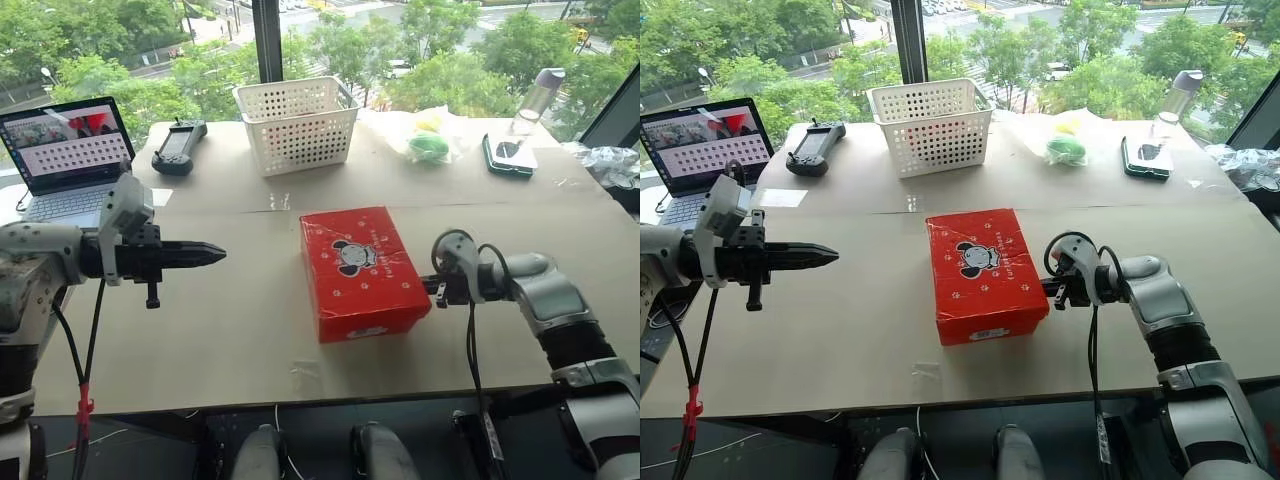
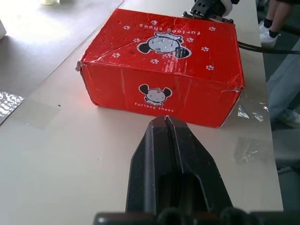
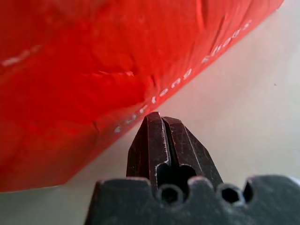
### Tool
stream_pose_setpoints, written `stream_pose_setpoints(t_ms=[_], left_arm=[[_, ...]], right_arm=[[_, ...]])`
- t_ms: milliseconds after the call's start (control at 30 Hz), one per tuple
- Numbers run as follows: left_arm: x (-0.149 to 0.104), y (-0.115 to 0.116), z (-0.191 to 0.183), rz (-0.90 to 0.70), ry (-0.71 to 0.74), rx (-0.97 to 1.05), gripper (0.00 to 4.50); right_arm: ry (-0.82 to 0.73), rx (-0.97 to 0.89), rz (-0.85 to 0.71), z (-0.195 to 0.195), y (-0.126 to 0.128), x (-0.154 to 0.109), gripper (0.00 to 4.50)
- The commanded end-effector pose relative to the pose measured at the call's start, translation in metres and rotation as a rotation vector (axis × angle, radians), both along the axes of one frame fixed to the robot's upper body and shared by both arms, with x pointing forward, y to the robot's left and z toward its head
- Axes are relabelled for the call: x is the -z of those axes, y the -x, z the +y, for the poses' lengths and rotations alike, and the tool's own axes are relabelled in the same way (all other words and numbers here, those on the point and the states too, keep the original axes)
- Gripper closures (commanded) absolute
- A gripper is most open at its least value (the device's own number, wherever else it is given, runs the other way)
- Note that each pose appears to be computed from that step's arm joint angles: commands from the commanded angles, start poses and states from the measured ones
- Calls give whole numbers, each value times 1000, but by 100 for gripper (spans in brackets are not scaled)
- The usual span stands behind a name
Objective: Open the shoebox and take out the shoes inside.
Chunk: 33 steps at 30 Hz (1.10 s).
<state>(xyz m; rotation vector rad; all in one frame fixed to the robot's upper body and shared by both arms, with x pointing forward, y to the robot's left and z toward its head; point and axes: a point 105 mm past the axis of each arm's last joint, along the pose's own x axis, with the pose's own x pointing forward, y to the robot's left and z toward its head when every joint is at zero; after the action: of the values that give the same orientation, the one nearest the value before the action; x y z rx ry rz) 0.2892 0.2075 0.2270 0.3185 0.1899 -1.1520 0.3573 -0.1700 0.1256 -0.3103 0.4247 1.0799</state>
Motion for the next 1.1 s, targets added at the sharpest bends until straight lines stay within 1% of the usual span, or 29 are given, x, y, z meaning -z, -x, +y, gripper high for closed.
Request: stream_pose_setpoints(t_ms=[33,467,533,633,667,700,767,833,900,933,967,1000,1067,1100], left_arm=[[-11,2,-3,-45,1,12,448],[-14,0,-6,-62,10,9,448],[-16,1,-6,-67,11,13,448],[-19,0,-7,-77,13,17,448],[-21,0,-7,-81,15,18,448],[-23,0,-8,-86,22,18,448],[-26,-1,-8,-94,32,18,448],[-29,-1,-9,-104,50,13,448],[-32,-2,-9,-108,61,11,448],[-32,-2,-10,-109,66,11,448],[-33,-2,-10,-109,71,10,448],[-34,-3,-10,-110,76,9,448],[-35,-3,-10,-109,85,8,448],[-37,-2,-9,-110,90,8,448]], right_arm=[[-123,-29,-84,5,-5,-41,445],[-140,-62,-97,16,-8,-55,445],[-94,-99,-127,19,-5,-62,445],[28,-155,-215,27,-4,-77,445],[54,-174,-250,32,-3,-86,445],[60,-208,-302,42,1,-101,445],[28,-248,-388,61,8,-130,445],[-70,-239,-468,79,11,-164,445],[-233,-230,-508,93,17,-197,445],[-332,-222,-494,96,20,-211,445],[-410,-213,-471,97,21,-220,445],[-458,-198,-447,98,20,-223,445],[-423,-141,-400,97,11,-202,445],[-372,-123,-386,95,7,-186,445]])
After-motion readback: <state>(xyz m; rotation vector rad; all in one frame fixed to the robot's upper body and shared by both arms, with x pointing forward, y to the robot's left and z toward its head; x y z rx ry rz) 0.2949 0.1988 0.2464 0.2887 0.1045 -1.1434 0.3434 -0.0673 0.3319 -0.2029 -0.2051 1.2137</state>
